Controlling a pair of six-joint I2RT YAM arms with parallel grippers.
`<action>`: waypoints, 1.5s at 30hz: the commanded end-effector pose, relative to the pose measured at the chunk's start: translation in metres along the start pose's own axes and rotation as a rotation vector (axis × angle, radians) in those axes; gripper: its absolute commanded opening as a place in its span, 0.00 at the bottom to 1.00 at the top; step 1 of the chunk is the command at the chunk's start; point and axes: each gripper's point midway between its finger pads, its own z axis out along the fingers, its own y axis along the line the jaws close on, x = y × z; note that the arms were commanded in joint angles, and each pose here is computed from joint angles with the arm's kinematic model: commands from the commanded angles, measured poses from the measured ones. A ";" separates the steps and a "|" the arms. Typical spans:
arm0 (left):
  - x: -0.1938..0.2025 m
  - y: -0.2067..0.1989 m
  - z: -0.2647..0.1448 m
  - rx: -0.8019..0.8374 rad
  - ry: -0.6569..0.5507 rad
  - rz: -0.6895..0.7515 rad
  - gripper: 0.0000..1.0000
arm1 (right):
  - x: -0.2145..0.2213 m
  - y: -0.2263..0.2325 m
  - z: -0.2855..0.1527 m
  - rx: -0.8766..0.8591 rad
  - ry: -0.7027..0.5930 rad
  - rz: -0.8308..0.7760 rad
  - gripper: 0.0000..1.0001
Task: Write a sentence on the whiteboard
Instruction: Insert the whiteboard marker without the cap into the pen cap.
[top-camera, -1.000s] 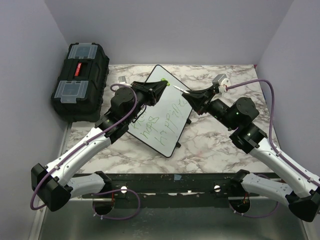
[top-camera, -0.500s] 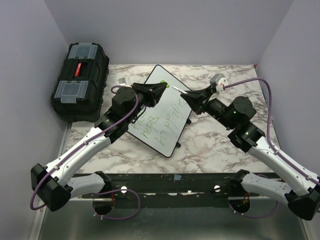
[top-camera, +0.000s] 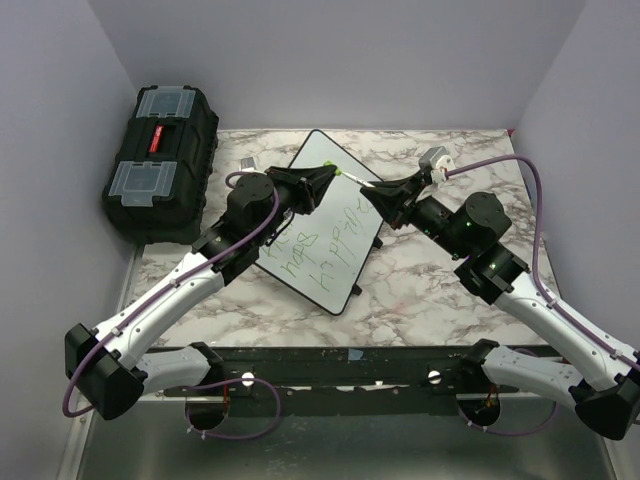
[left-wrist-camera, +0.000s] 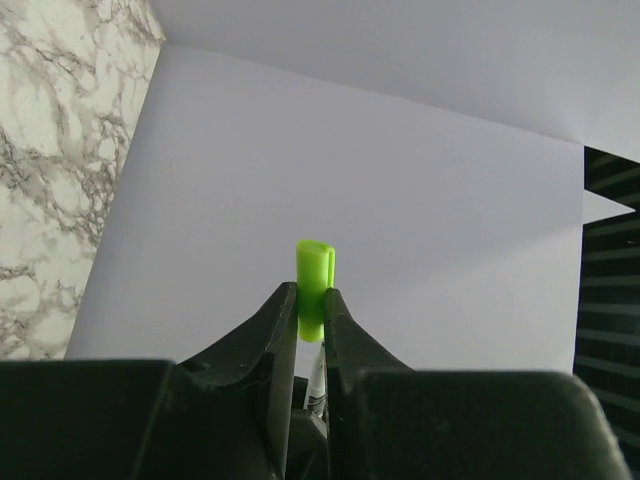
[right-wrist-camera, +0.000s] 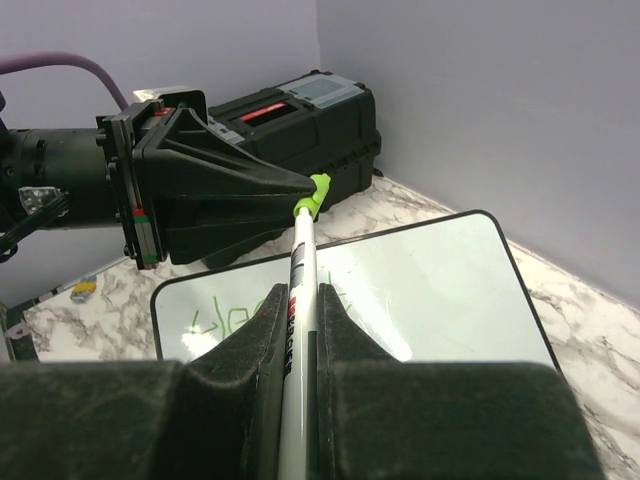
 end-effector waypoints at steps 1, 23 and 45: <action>0.002 -0.001 0.001 -0.013 0.011 -0.046 0.00 | -0.011 0.004 0.004 -0.013 -0.031 0.000 0.01; 0.020 -0.001 0.005 -0.020 0.112 -0.080 0.00 | 0.003 -0.004 0.014 0.039 0.023 -0.028 0.01; 0.040 -0.014 0.008 0.059 0.200 -0.032 0.00 | 0.032 -0.009 0.047 0.212 0.060 -0.083 0.01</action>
